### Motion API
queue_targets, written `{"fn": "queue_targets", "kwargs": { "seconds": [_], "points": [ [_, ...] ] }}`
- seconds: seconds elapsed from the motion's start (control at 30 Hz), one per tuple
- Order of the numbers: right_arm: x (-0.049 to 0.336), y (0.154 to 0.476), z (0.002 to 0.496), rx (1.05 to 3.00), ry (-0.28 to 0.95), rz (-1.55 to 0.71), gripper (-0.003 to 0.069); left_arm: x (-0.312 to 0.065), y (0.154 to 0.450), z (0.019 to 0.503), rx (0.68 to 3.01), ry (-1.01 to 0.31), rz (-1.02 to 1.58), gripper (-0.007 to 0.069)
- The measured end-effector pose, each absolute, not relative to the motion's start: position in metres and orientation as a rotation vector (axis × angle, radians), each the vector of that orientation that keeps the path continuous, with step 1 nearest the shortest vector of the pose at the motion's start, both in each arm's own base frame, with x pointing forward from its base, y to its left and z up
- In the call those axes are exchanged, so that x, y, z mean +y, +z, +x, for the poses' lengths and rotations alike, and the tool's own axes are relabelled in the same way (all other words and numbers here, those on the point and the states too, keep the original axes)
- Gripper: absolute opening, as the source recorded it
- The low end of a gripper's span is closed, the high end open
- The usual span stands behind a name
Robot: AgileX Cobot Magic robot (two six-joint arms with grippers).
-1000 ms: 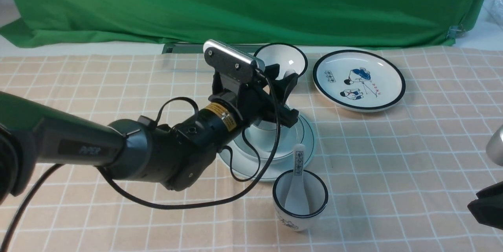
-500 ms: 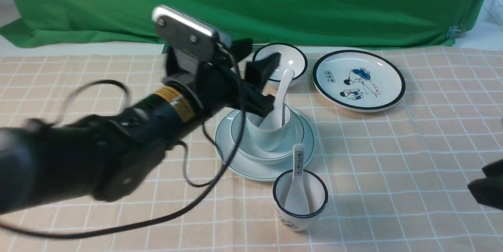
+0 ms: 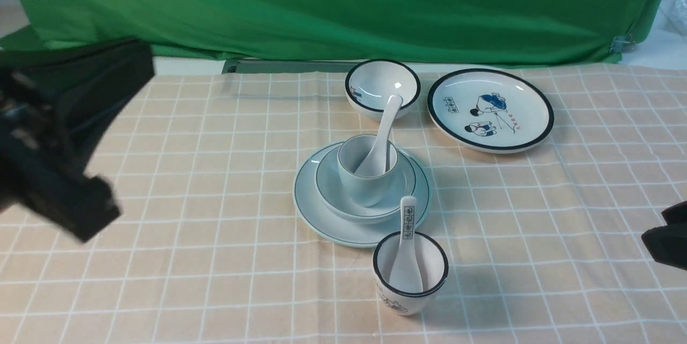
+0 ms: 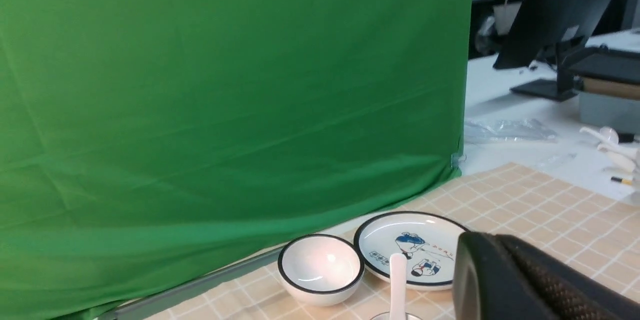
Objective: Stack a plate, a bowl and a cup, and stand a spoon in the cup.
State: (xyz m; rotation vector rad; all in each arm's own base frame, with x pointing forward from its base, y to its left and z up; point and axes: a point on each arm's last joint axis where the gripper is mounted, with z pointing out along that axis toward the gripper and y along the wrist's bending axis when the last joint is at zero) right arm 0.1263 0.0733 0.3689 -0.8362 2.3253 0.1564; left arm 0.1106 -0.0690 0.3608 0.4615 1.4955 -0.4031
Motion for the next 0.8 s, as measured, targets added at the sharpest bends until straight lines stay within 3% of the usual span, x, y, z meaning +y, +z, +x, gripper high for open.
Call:
{"fn": "queue_targets", "kwargs": {
  "seconds": [0.1, 0.37, 0.6, 0.8],
  "points": [
    [0.073, 0.369, 0.126, 2.329, 0.160, -0.827, 0.0200, -0.051, 0.344, 0.082, 1.456, -0.432, 0.425, 0.0003],
    [0.073, 0.369, 0.126, 2.335, 0.169, -0.804, 0.0112, -0.037, 0.305, 0.061, 1.464, -0.474, 0.391, 0.0003],
    [0.074, 0.370, 0.127, 2.342, 0.187, -0.758, 0.0101, -0.037, 0.303, 0.060, 1.469, -0.476, 0.389, 0.0003],
    [0.074, 0.371, 0.128, 2.328, 0.198, -0.734, 0.0022, -0.037, 0.303, 0.060, 1.469, -0.476, 0.389, 0.0003]
  ]
}}
